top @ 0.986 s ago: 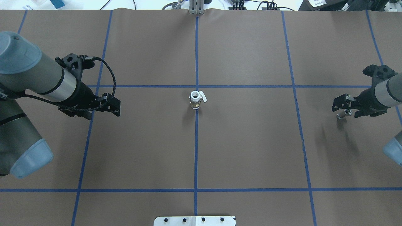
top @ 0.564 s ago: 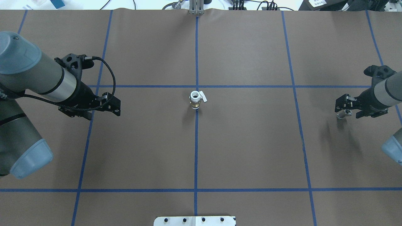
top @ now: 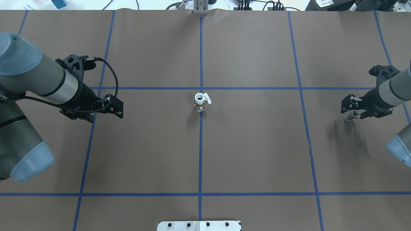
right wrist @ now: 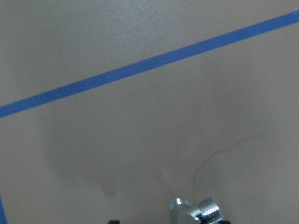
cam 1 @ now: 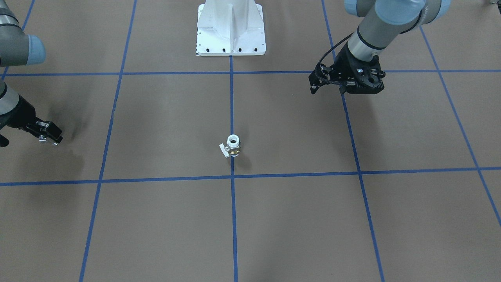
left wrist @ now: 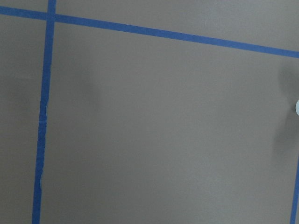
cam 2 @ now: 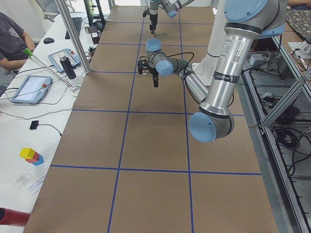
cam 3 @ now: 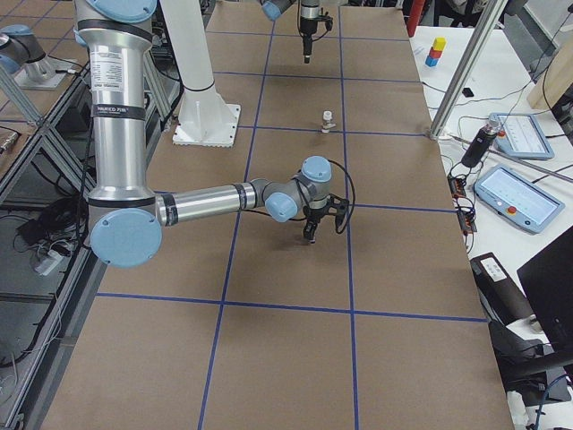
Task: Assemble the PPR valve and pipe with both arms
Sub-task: 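Lower the right gripper onto the chrome fitting and grasp it while the left arm retracts, then carry the chrome fitting with the right gripper above the standing valve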
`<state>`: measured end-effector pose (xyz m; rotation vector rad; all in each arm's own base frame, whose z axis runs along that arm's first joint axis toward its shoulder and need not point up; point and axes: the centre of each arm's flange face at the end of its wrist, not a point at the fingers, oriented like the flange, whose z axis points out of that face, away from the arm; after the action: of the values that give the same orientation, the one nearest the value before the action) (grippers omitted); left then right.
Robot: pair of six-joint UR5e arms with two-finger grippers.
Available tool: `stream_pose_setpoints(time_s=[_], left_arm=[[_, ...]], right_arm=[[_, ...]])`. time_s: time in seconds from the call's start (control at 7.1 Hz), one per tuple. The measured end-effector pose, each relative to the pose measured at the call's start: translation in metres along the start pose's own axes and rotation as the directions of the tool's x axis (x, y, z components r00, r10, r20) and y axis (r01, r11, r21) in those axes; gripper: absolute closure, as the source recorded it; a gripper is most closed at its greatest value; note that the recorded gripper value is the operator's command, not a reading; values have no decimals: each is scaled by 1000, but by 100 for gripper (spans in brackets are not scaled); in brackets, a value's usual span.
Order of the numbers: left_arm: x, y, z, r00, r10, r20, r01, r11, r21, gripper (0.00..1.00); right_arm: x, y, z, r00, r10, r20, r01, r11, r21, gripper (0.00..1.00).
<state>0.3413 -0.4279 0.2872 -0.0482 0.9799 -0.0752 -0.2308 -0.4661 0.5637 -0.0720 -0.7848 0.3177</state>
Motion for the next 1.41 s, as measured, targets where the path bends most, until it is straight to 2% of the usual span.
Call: stream_pose_setpoints(time_s=[0.28, 0.56, 0.99, 1.27, 1.41], left_arm=[[1, 0, 0, 1000, -1, -1, 1, 1000, 0, 0], [2, 0, -1, 1000, -1, -3, 1, 1000, 1, 0], [-23, -3, -16, 1000, 29, 5, -29, 999, 19, 0], [-101, -6, -41, 993, 104, 57, -105, 994, 31, 0], [-143, -10, -50, 993, 99, 70, -100, 995, 9, 0]], right_arm=[[2, 0, -1, 1000, 0, 1, 0, 1000, 0, 100], [5, -2, -6, 1000, 6, 7, -6, 1000, 4, 100], [-11, -11, -36, 997, 21, 73, -21, 1000, -8, 100], [-85, -30, -64, 994, 60, 91, -59, 998, -10, 100], [-137, -33, -84, 993, 80, 88, -79, 997, -19, 100]])
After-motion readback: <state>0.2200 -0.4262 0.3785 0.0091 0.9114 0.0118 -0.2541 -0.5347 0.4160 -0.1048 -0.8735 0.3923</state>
